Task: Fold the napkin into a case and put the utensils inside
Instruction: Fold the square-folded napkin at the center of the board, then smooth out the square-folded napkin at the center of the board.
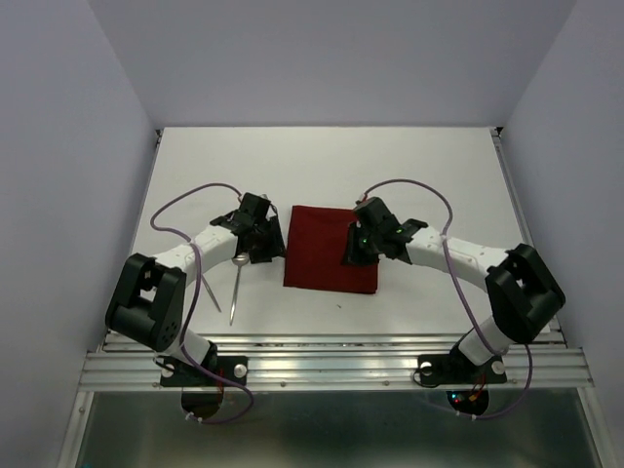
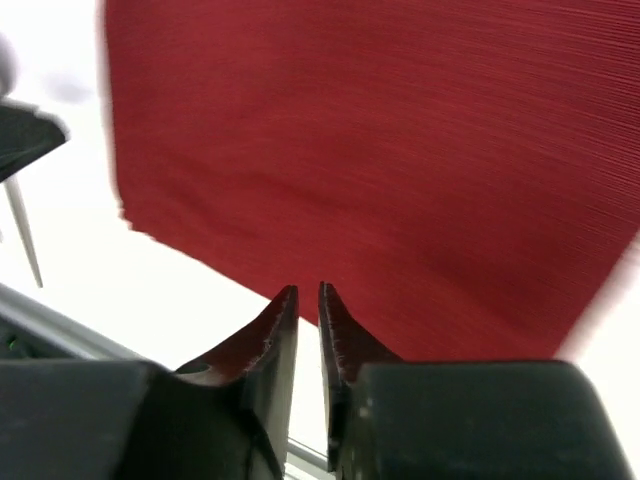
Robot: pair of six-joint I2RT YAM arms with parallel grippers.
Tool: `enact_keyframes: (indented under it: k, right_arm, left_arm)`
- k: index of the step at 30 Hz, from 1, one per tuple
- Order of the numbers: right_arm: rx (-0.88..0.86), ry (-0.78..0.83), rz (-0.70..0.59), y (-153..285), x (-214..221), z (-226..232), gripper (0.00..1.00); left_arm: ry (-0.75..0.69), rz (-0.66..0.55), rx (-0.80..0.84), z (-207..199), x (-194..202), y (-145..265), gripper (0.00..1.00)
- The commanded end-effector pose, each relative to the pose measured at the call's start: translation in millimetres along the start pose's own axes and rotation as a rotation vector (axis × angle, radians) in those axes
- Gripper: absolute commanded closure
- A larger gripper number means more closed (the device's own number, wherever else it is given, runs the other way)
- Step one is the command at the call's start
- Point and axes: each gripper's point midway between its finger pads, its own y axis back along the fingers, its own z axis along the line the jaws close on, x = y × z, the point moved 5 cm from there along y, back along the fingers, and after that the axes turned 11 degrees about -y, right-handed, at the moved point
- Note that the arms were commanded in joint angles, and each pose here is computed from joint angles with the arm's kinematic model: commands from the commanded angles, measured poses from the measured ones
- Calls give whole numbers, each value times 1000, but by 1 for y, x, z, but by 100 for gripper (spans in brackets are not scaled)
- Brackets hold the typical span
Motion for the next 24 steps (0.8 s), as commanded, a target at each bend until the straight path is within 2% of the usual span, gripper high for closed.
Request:
enact_keyframes:
  k: [1,5,9,16,19,22,24]
  right_arm:
    - [43,-128,-107,28,-14,-36,66]
    - [51,-220,-129,42,-15,-65,48]
    - [49,-258,-94,41,-3,-78,44]
    - [11,-316,-25,25,20,-88,46]
    - [5,-329,-8,18,26,-92,50]
    - [-12,-339,10,12,29,-92,53]
    - [-25,-346,18,10,31,-91,58]
  left_arm:
    - [-26,14,55,-2,10,-4,37]
    - [-34,43,87,-4,19,-12,34]
    - [-50,65,90,-9,23,-19,35]
    - [-48,103,77,-10,29,-31,49]
    - [-47,112,70,-10,29,-34,59]
    - [-47,123,57,-8,30,-36,74]
    - [-49,122,53,-8,28,-37,79]
